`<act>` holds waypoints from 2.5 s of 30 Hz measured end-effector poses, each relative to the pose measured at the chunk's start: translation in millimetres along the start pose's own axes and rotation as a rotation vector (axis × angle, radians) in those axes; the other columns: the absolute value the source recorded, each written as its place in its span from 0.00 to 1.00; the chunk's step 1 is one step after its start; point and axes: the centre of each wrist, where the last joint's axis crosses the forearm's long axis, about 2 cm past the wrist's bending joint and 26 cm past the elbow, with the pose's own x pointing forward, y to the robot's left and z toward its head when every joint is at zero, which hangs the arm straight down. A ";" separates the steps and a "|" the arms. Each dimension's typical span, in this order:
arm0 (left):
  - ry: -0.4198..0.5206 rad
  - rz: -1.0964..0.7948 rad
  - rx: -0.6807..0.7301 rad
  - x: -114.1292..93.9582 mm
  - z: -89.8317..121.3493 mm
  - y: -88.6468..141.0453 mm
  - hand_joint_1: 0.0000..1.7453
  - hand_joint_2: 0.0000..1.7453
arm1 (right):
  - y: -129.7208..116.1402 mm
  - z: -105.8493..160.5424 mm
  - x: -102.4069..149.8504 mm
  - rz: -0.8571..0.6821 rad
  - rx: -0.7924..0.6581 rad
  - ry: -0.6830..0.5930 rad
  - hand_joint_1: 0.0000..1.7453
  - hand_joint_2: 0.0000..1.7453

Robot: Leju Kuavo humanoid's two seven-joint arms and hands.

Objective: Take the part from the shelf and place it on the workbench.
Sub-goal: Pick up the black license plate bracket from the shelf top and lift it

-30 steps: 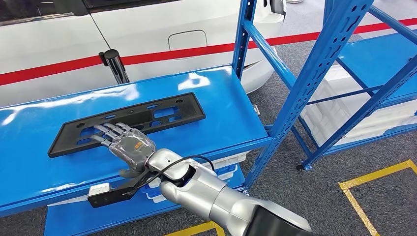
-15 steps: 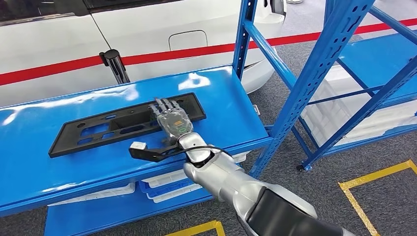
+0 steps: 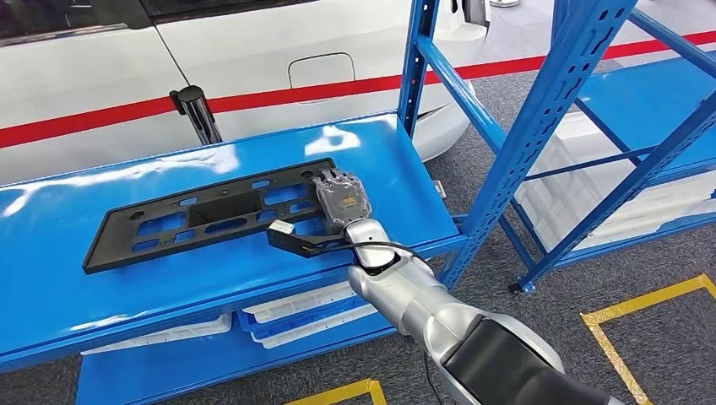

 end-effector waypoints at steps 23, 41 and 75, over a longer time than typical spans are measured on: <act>-0.234 0.105 0.004 -0.9 0.3 -0.7 0.00 0.00 | -17.1 -0.9 15.7 -0.367 -0.024 -0.175 1.00 1.00; -0.472 0.360 0.002 0.0 -3.2 5.9 0.00 0.00 | -69.2 19.8 22.9 -0.644 -0.282 -0.285 1.00 1.00; -0.478 0.410 -0.088 9.3 -7.1 16.3 0.00 1.00 | -155.7 67.9 -12.1 -0.698 -0.662 -0.489 1.00 1.00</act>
